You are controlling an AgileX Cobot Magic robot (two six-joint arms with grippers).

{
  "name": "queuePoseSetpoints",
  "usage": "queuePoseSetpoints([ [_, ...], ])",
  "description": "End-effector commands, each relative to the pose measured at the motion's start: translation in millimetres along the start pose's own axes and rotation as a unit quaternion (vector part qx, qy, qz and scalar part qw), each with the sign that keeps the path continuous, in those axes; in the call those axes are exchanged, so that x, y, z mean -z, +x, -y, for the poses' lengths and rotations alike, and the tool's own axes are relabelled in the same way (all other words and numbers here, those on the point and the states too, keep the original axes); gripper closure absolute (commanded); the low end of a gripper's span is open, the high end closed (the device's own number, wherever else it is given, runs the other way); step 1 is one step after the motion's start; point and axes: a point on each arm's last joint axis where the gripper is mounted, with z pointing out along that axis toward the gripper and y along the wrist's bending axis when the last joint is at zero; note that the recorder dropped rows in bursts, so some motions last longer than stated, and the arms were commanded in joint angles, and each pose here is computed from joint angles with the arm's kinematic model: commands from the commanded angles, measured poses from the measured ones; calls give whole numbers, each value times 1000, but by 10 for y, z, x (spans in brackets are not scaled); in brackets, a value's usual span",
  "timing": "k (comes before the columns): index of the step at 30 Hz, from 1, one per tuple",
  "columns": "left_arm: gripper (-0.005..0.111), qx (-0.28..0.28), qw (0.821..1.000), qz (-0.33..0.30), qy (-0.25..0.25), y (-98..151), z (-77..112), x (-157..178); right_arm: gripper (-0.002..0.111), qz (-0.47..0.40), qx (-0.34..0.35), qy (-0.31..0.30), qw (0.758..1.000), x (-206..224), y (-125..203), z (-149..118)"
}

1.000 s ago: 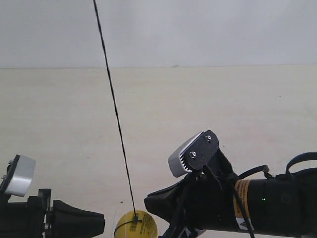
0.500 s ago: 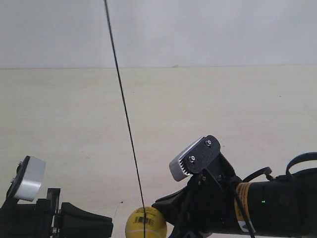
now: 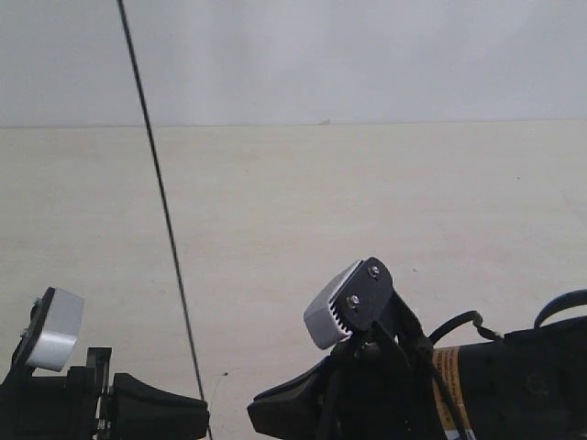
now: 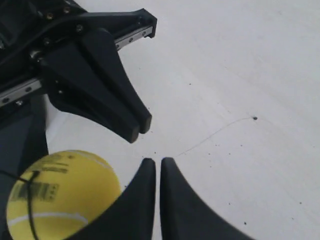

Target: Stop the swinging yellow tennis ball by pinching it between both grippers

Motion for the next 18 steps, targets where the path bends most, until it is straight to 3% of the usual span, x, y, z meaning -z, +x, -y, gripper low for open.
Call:
queuePoseSetpoints([
  [1,102,-3,1000,5,2,-9,3,-11,108,-33,16,36,999,3,48,63],
  [6,102,-3,1000,5,2,-9,3,-11,108,-56,-5,63,996,16,103,110],
  [12,102,-2,1000,5,0,-11,-2,-11,108,-82,-22,-3,996,15,149,-13],
  [18,102,-1,1000,7,-3,-13,-7,-11,108,-97,-27,-11,995,20,175,-29],
])
